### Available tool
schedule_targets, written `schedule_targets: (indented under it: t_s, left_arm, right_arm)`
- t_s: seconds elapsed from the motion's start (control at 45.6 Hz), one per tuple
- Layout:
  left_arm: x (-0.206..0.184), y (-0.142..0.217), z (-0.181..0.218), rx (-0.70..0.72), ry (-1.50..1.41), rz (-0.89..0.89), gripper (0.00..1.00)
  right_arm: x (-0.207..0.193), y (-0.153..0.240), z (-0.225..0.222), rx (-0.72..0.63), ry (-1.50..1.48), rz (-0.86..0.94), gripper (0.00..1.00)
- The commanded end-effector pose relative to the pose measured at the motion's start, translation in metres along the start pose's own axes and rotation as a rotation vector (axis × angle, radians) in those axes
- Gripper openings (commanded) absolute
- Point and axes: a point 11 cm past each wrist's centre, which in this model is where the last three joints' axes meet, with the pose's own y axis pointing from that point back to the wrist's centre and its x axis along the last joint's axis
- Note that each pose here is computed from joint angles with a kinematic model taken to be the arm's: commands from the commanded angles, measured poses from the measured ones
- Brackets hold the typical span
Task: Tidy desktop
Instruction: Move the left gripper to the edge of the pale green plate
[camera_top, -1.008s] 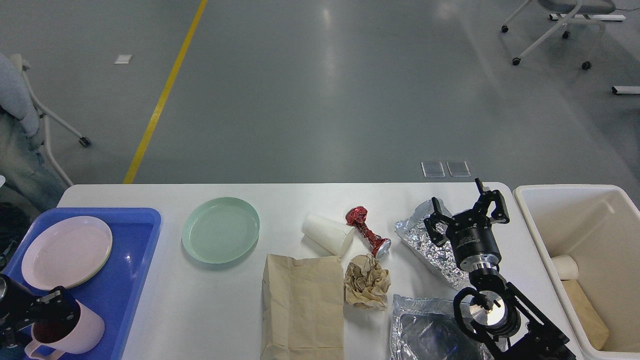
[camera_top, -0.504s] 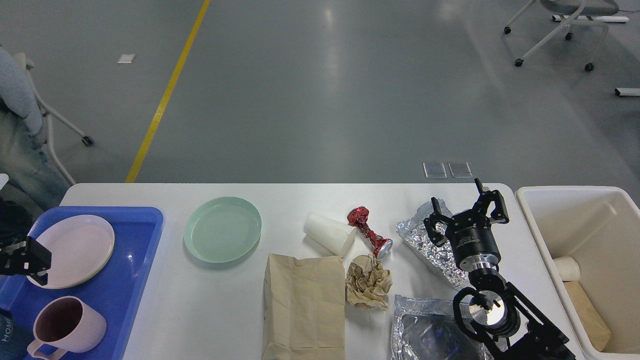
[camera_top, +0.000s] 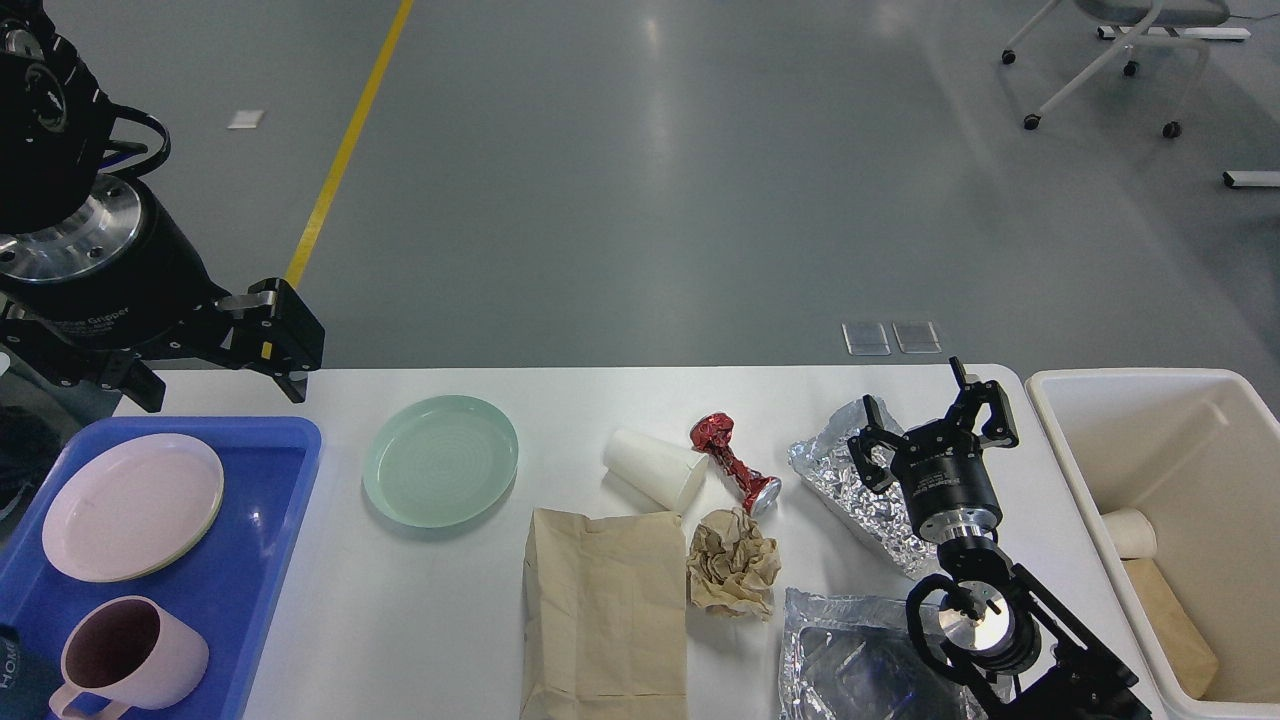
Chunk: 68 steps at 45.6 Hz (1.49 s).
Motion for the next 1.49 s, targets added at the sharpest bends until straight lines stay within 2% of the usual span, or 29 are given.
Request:
schedule_targets:
  t_s: [0.0, 0.395, 0.526, 0.592, 0.833, 0.986, 1.074, 1.227, 1.381, 1.469]
  left_arm:
    - [-0.019, 0.016, 0.021, -0.07, -0.012, -0.019, 0.95]
    - [-0.025, 0.043, 0.028, -0.134, -0.015, -0.029, 0.96]
    - [-0.008, 0.041, 0.01, -0.189, 0.028, -0.011, 0.95]
    - [0.003, 0.033, 0.004, -0.17, 0.029, 0.005, 0.96]
    - [0.046, -0.08, -0.005, -0.018, 0.037, 0.022, 0.95]
    - [0.055, -0.151, -0.007, -0.098, 0.161, 0.028, 0.95]
    - [0.059, -0.184, -0.014, -0.098, 0.231, 0.096, 0.95]
    - [0.052, -0.22, -0.018, -0.036, 0.484, 0.193, 0.96]
    - [0.022, -0.255, -0.031, 0.107, 0.857, 0.168, 0.96]
    - [0.008, -0.28, -0.036, 0.19, 0.932, 0.17, 0.96]
  right_arm:
    - [0.0, 0.0, 0.0, 0.0, 0.0, 0.0, 1.0]
    - [-0.001, 0.0, 0.0, 0.001, 0.0, -0.001, 1.0]
    - [-0.001, 0.0, 0.0, 0.001, 0.0, -0.001, 1.0]
    - [0.0, 0.0, 0.0, 0.0, 0.0, 0.0, 1.0]
    - [0.0, 0.0, -0.001, 0.0, 0.001, 0.0, 1.0]
    - [0.0, 0.0, 0.0, 0.0, 0.0, 0.0, 1.0]
    - [0.0, 0.0, 0.0, 0.0, 0.0, 0.0, 1.0]
    - [0.0, 0.0, 0.0, 0.0, 0.0, 0.0, 1.0]
    - [0.0, 0.0, 0.0, 0.0, 0.0, 0.0, 1.0]
    - [0.0, 0.0, 0.0, 0.0, 0.0, 0.0, 1.0]
